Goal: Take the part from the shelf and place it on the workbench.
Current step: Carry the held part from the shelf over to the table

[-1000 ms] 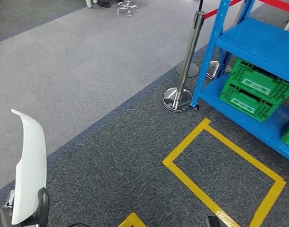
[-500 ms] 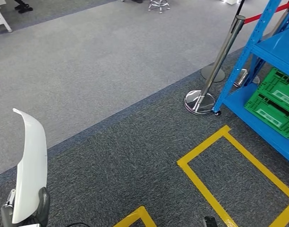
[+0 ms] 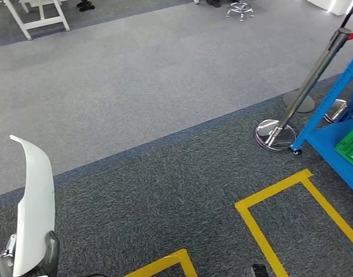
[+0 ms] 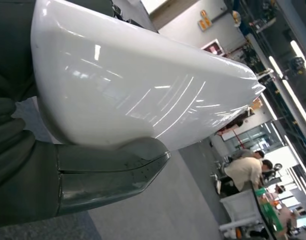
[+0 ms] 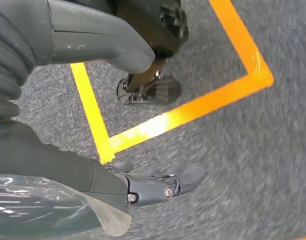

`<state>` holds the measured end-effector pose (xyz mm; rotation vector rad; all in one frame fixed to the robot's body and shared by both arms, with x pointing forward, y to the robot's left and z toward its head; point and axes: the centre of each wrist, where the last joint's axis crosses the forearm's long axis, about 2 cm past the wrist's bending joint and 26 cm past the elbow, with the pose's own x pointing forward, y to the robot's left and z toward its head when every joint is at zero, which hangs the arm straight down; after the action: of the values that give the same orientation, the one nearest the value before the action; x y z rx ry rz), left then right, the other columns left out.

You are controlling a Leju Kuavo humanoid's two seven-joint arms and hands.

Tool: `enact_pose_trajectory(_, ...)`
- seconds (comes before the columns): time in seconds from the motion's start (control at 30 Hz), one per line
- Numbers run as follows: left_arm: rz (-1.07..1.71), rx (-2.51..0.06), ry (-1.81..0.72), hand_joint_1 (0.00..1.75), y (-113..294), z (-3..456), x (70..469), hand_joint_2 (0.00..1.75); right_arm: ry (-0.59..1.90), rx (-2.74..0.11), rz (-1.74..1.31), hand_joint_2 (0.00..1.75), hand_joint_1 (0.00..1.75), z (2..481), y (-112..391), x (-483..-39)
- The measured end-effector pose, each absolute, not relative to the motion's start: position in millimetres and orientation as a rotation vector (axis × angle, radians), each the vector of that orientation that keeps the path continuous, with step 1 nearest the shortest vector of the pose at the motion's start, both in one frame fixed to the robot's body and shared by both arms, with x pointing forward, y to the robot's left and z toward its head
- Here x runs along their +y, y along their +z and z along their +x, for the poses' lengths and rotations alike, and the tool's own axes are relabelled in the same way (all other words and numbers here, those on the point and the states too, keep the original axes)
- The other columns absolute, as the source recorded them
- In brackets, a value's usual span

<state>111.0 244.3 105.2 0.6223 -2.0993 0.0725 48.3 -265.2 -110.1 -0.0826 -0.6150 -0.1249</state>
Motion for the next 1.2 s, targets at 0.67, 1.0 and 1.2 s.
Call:
enact_pose_trajectory(0.67, 0.661, -2.116, 0.044, 1.75, 107.4, 107.8, 235.1, 1.75, -0.138, -0.583, -0.091, 1.75, 0.00, 46.0, -110.4, -265.7)
enact_pose_trajectory(1.0, 0.665, -2.122, 0.044, 1.75, 108.8, 107.9, 236.2, 1.75, -0.130, -0.562, -0.092, 1.75, 0.00, 43.0, -110.8, -265.4)
enact_pose_trajectory(1.2, 0.672, -2.134, 0.043, 1.75, 111.4, 109.0, 237.3, 1.75, -0.124, -0.571, -0.090, 1.75, 0.00, 48.0, -110.1, -264.8)
